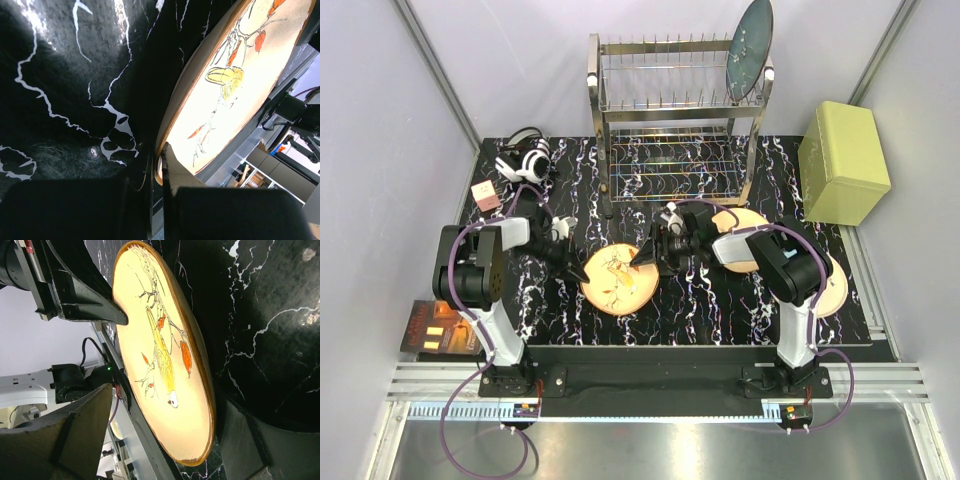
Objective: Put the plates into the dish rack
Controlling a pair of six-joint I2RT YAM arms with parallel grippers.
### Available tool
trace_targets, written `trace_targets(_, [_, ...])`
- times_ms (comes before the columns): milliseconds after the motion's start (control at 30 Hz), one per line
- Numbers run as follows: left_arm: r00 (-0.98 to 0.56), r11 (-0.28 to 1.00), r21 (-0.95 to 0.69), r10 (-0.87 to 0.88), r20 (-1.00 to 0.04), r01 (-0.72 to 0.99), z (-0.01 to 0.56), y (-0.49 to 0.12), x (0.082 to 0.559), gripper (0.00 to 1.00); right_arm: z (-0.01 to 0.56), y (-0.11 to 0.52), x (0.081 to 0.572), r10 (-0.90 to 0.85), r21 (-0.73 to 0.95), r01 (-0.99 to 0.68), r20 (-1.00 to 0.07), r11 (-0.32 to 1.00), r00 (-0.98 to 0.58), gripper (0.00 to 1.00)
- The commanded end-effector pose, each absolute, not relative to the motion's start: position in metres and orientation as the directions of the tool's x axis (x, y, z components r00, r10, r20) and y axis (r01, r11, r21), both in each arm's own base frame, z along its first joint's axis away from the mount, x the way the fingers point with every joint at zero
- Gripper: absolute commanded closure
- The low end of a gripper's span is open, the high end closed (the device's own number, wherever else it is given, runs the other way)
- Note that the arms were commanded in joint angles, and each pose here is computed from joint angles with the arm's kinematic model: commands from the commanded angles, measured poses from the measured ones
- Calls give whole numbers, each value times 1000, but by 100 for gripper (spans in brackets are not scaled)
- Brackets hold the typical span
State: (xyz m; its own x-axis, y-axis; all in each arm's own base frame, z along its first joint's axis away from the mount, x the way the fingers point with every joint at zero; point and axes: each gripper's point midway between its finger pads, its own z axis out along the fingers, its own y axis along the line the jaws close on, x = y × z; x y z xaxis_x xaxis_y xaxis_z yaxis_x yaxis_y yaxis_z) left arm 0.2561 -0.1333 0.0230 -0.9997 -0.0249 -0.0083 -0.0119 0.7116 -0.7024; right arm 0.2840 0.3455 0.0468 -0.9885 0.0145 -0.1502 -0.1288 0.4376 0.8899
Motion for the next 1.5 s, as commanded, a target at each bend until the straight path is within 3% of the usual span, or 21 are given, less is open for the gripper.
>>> trace_targets(0, [-998, 742, -669, 25, -50, 52, 15, -139, 263, 100, 66, 361, 278, -6, 888, -223, -241, 402, -971, 16])
trace_targets(400, [-985, 427, -888, 40, -170, 171, 61, -172, 259, 100, 23, 361, 260, -41, 879, -152, -150, 453, -988, 16])
trace_targets(433, [-986, 426, -890, 35, -165, 164, 61, -171, 258, 100, 78, 359, 207, -330, 971, -194, -140, 137, -934, 63])
trace_targets(633, [-978, 417, -887, 36, -203, 200, 68, -170, 265, 100, 77, 343, 190, -401, 953, -244, -156, 178, -903, 66])
trace_targets(900, [-982, 413, -892, 50, -181, 185, 69, -173, 260, 100, 82, 359, 213, -304, 949, -259, -198, 177, -932, 61])
trace_targets(1000, [-981, 419, -888, 51, -186, 190, 71, -174, 260, 100, 88, 366, 223, -285, 955, -244, -190, 168, -939, 68])
trace_targets(1133, [-981, 423, -886, 48, -186, 189, 73, -174, 260, 100, 97, 369, 231, -275, 939, -295, -241, 178, -931, 90])
trace_targets(1167, [-982, 425, -886, 46, -184, 186, 74, -173, 260, 100, 97, 368, 231, -272, 936, -298, -242, 189, -932, 100])
trace_targets(1267, [-980, 441, -877, 47, -191, 192, 78, -172, 261, 100, 104, 365, 239, -259, 922, -322, -264, 215, -929, 100])
trace_targets(1300, [-976, 459, -863, 47, -211, 209, 81, -170, 263, 96, 108, 363, 242, -254, 917, -333, -275, 222, -927, 100])
trace_targets(1333, [-977, 468, -859, 47, -209, 206, 83, -168, 262, 85, 115, 357, 248, -248, 897, -369, -311, 242, -917, 100])
trace_targets(1467, [-957, 501, -824, 29, -289, 264, 98, -155, 268, 61, 128, 333, 252, -311, 796, -511, -420, 325, -852, 100])
